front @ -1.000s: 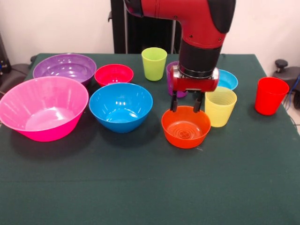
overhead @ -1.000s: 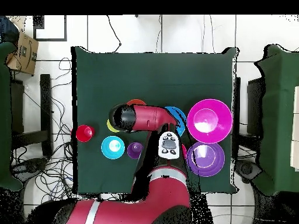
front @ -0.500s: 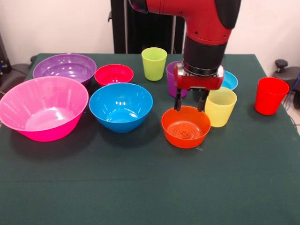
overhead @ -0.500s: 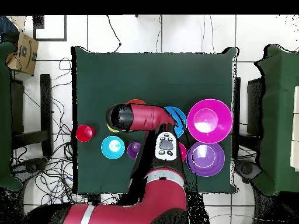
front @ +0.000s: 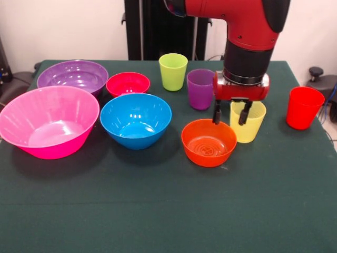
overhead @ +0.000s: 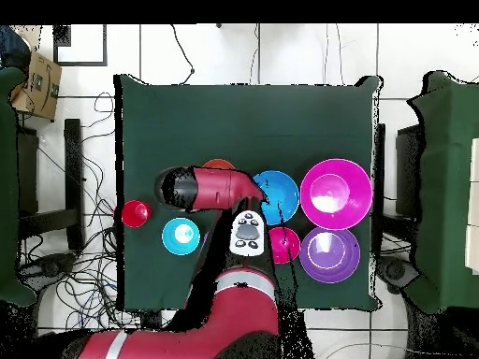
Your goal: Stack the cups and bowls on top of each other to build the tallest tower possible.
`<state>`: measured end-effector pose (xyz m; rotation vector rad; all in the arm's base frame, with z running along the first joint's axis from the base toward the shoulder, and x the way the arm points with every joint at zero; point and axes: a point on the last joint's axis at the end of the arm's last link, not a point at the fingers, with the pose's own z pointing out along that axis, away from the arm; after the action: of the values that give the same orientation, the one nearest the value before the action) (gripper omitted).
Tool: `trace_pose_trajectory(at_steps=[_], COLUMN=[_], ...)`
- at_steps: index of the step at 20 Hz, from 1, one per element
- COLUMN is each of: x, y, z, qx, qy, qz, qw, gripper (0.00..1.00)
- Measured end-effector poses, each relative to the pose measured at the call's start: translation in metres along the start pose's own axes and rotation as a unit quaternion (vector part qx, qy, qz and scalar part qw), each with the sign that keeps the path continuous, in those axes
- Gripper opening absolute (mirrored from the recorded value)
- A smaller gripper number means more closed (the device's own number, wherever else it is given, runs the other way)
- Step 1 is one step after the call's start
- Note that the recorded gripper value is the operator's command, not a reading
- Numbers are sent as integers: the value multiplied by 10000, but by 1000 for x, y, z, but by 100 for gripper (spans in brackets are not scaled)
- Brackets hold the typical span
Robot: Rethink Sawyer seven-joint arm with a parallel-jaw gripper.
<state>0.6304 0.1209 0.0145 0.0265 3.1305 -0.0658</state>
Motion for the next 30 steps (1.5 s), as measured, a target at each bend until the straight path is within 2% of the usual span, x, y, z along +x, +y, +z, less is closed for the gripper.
trace_pose_trajectory(at_steps=[3,9,20,26,30], x=[1,2,12,0,-2], y=[7,8,5,2,2], z=[3,16,61,64,66], qx=[-13,-18,4,7,7], qy=[17,28,14,-136,-154], qz=[44,166,211,234,233], qw=[10000,9999,9998,9996,9996], gripper=[100,100,100,100,100])
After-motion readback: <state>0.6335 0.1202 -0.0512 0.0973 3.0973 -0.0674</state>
